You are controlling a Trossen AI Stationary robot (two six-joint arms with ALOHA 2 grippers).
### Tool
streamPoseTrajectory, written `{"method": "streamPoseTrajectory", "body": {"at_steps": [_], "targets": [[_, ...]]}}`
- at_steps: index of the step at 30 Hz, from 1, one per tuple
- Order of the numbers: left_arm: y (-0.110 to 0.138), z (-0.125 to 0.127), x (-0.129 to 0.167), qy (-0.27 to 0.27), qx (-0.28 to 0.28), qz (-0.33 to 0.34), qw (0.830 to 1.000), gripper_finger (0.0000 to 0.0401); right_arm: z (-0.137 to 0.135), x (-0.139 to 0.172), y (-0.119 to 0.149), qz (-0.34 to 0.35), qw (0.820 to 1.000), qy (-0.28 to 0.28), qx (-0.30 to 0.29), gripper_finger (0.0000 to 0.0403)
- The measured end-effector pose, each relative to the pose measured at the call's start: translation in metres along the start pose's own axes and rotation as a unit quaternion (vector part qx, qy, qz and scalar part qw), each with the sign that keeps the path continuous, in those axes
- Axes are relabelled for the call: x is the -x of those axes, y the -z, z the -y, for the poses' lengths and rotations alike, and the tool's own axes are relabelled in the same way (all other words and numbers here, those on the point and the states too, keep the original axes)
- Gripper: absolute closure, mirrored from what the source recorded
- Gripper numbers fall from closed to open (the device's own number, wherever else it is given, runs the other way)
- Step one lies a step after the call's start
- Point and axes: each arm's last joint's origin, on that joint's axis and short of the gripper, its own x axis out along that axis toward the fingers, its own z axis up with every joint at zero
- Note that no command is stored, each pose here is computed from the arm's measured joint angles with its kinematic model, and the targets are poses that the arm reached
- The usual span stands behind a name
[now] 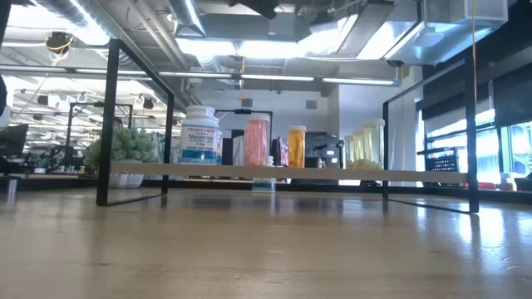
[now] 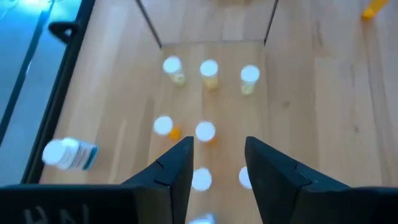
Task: Pick and place medicine bottles onto shelf by color
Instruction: Put the orange pill bottle on the shelf aligned with the other orange pill bottles
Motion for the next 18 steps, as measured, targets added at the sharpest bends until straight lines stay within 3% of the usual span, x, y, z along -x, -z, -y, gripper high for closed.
{"method": "streamPoseTrajectory", "body": {"at_steps": [5, 11, 18], "targets": [[0.004, 0.004, 0.006, -0.003, 0.024, -0.013, 1.000, 0.0264, 0.004, 0.010, 0.005, -0.138, 0.989, -0.035, -0.026, 0.0210], [0.005, 0.015, 0.008, 0.004, 0.059, -0.013, 0.998, 0.0264, 0.007, 0.016, 0.017, -0.291, 0.952, -0.075, -0.058, 0.0210], [0.009, 0.033, 0.015, -0.010, 0.080, -0.014, 0.997, 0.0264, -0.002, 0.006, 0.031, -0.385, 0.912, -0.139, -0.006, 0.0210]]}}
